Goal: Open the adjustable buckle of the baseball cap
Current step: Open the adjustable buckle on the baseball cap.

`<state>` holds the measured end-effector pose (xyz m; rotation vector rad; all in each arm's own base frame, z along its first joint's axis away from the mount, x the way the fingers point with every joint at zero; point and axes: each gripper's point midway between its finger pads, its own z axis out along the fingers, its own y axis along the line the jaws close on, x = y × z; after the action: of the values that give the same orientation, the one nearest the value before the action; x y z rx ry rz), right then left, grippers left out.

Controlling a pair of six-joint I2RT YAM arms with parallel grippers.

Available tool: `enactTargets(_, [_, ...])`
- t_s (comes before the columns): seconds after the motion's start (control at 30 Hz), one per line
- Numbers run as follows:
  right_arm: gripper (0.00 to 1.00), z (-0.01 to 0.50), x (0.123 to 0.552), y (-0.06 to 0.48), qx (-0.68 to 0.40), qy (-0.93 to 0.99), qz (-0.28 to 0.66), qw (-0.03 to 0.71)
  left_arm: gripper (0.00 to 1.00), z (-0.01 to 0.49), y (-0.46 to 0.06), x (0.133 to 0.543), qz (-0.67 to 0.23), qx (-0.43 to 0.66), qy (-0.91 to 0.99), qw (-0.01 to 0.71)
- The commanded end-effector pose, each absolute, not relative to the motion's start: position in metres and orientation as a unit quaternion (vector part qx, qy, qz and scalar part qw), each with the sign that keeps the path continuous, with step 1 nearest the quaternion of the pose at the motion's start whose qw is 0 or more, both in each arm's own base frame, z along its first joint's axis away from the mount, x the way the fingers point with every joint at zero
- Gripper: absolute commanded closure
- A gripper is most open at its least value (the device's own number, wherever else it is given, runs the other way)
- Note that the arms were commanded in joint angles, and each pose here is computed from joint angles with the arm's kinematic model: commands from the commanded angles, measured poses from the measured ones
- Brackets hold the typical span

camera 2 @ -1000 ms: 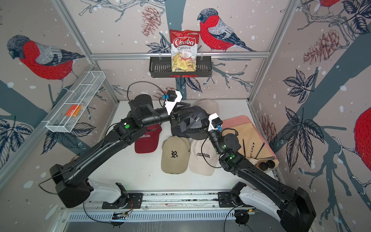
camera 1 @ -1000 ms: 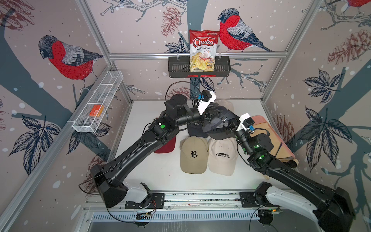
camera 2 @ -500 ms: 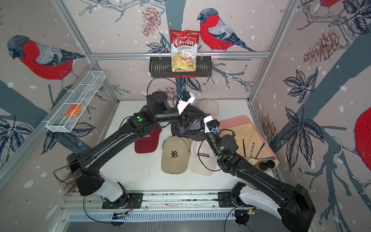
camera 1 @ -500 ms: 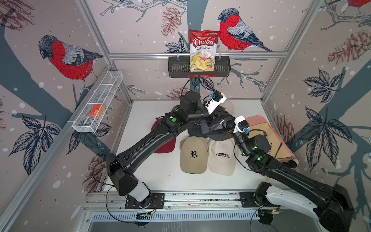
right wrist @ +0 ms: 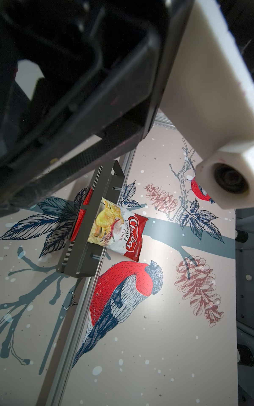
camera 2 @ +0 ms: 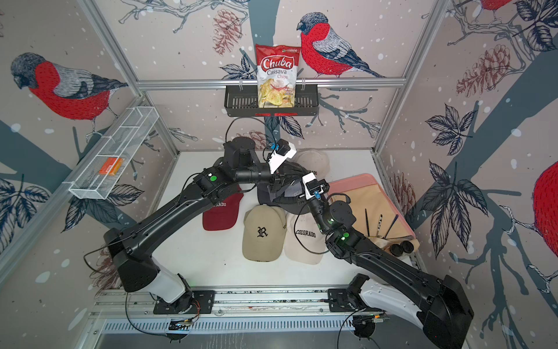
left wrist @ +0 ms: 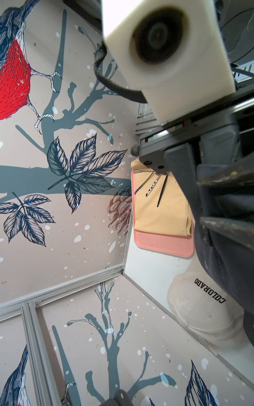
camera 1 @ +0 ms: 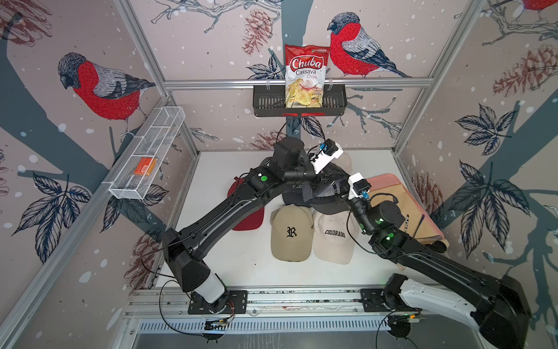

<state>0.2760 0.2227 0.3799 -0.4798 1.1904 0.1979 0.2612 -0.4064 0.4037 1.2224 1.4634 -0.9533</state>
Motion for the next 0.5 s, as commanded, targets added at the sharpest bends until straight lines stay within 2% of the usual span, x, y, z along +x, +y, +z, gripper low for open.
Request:
enactTargets(0.0, [1.00,0.397,0.270,0.225,-0.223,0.530,0.099,0.812,0.90,0.396,-0.407,0.260,-0.386,0.509,0.607,0.473])
enactTargets(0.1, [1.00,0.394,0.272,0.225,-0.222,0.535,0.094,0.810,0.99,0.402,-0.405,0.262,-0.382,0.505,0.602,0.486])
enactTargets(0.47, [1.00,0.383,0.279,0.214,-0.198,0.559,0.089,0.800,1.00,0.431,-0.383,0.253,-0.378,0.471,0.574,0.553])
